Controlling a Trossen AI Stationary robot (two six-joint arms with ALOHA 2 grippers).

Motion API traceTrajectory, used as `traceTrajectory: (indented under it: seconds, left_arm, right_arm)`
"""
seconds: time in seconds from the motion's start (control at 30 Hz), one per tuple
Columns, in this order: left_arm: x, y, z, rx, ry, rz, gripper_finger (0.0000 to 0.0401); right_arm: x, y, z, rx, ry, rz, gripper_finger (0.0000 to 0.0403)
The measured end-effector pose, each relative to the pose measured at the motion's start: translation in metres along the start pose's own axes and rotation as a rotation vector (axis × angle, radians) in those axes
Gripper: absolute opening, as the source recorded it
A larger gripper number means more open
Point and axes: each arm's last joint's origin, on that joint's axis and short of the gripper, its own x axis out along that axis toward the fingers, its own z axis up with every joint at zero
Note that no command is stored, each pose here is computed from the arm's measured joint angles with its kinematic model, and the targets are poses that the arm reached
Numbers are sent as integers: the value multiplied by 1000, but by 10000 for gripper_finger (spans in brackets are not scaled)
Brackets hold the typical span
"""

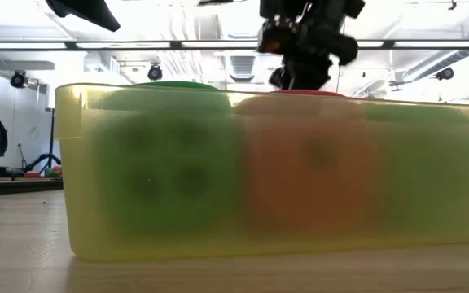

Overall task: Pick & Place Toys
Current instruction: Put the light yellow game piece into the white bin

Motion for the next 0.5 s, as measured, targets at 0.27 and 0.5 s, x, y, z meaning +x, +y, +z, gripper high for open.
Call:
traceTrajectory:
  seconds: [0.27,0.5]
  left_arm:
    - [0,0,0,7,2,2,395]
    - [0,0,0,9,5,4,395]
  right_arm:
    - [-38,-54,-22,281,-56,-125,131]
    - [-42,-122,-61,694,-20,-222,131]
